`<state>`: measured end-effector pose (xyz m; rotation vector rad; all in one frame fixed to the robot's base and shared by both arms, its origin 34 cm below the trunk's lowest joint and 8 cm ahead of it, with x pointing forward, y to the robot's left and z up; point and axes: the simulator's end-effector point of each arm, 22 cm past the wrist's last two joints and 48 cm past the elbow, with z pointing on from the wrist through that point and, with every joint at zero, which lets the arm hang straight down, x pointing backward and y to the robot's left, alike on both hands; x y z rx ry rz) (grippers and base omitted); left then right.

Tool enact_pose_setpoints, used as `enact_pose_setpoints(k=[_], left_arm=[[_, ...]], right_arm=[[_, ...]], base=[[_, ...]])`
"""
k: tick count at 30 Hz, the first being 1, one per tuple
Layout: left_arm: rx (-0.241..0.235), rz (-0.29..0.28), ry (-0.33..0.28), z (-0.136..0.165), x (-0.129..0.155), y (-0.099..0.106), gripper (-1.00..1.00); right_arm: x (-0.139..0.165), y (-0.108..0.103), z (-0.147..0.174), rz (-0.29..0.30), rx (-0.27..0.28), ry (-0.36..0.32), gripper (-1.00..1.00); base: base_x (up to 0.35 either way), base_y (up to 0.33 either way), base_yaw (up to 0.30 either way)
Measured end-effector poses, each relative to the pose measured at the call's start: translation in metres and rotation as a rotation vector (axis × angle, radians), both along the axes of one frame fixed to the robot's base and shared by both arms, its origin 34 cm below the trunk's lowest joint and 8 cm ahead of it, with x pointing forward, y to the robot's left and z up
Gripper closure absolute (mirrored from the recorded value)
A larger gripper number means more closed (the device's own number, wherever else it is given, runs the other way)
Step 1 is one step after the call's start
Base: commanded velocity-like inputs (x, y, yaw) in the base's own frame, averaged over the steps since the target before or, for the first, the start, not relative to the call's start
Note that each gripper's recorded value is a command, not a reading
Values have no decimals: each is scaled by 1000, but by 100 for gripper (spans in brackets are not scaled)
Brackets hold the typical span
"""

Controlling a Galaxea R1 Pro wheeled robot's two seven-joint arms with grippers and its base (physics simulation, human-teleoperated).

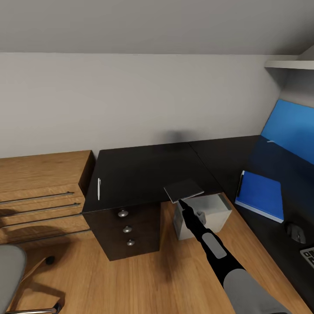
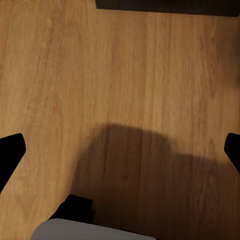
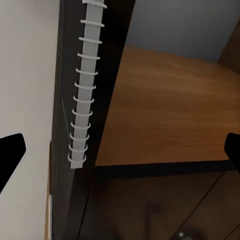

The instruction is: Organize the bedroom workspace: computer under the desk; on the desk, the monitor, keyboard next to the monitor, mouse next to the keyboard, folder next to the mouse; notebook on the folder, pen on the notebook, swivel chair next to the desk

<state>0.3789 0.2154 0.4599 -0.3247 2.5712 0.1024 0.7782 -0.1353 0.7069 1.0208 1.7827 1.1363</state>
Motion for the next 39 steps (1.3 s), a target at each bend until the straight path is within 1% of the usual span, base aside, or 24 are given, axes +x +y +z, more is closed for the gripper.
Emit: enact_pose_setpoints(k=[20,31,39], left_arm=[[1,-1,-1,7,0,0,-100],[1,0,-2,7,0,0,-100],[0,-1,0,7,0,0,-100]], right_arm=[[0,-1,7,-1,-1,-1,-100],[0,-1,7,-1,-1,-2,-100],[0,-1,7,-1,-1,-1,-100]], base=[[1,0,0],[142,19,0],[25,6,0]])
